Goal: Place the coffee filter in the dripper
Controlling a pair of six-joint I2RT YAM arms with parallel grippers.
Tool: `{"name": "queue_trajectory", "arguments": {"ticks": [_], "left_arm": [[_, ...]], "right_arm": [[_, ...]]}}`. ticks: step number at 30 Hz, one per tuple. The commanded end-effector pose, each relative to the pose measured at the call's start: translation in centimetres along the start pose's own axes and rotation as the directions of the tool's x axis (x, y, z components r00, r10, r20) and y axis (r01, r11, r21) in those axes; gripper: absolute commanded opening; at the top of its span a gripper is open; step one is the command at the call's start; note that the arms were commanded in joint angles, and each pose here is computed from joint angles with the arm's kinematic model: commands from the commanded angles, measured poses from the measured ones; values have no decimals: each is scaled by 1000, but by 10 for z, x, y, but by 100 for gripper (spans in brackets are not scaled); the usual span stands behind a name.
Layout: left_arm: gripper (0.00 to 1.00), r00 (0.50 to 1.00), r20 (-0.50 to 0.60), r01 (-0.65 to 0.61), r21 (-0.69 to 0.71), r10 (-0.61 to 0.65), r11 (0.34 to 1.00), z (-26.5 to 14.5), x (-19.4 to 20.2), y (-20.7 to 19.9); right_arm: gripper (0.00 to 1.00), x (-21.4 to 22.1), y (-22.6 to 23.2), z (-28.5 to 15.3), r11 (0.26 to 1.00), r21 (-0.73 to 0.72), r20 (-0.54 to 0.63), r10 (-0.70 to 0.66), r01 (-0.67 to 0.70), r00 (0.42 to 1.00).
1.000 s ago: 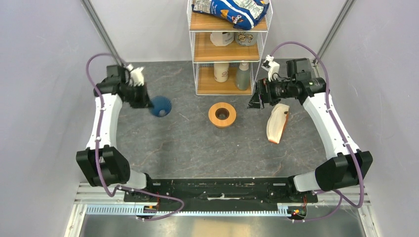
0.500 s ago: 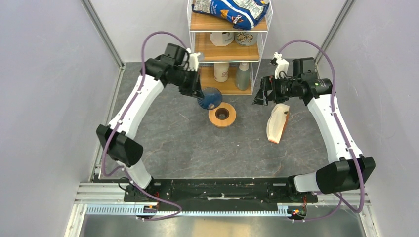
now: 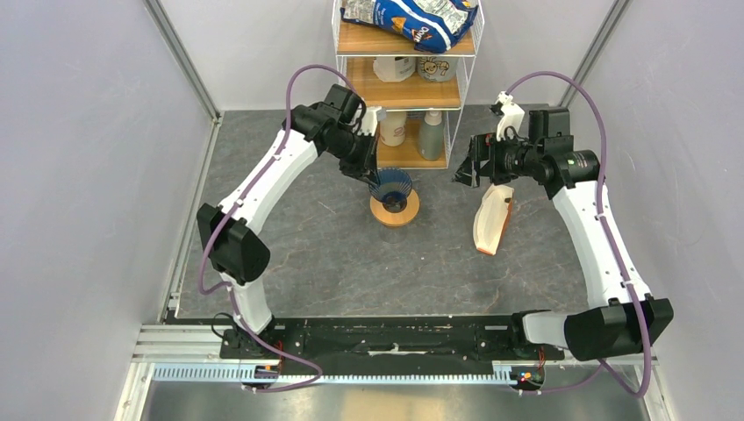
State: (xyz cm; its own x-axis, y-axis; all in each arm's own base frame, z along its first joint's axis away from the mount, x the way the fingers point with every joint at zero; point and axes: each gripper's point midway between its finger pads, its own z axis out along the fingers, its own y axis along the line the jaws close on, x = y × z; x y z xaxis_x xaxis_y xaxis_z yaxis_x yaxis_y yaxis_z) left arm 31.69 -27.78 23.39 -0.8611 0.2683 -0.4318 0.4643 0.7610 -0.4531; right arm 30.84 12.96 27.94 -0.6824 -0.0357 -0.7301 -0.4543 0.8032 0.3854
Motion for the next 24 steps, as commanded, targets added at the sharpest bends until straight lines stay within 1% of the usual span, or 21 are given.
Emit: {"name": "queue_trajectory", "arguments": {"ticks": [1,16,22,24], "left_arm": [[2,999,37,3,27,-4,1000,-2,-12,-15],[2,1000,-9,4,13,-4,1000,19,-8,-6],[6,1000,-11,5,14,-5,1000,22,-9,-5],[10,1000,-14,3,11,-3,1000,23,-8,-4]], "right_arm": [[97,-6,5,2,999,-43,25,-27,29,999],[97,-2,12,2,996,-84,15,-19,20,1000],[97,0,12,3,996,-88,11,-19,20,1000],[97,0,12,3,996,-90,11,-18,19,1000]]}}
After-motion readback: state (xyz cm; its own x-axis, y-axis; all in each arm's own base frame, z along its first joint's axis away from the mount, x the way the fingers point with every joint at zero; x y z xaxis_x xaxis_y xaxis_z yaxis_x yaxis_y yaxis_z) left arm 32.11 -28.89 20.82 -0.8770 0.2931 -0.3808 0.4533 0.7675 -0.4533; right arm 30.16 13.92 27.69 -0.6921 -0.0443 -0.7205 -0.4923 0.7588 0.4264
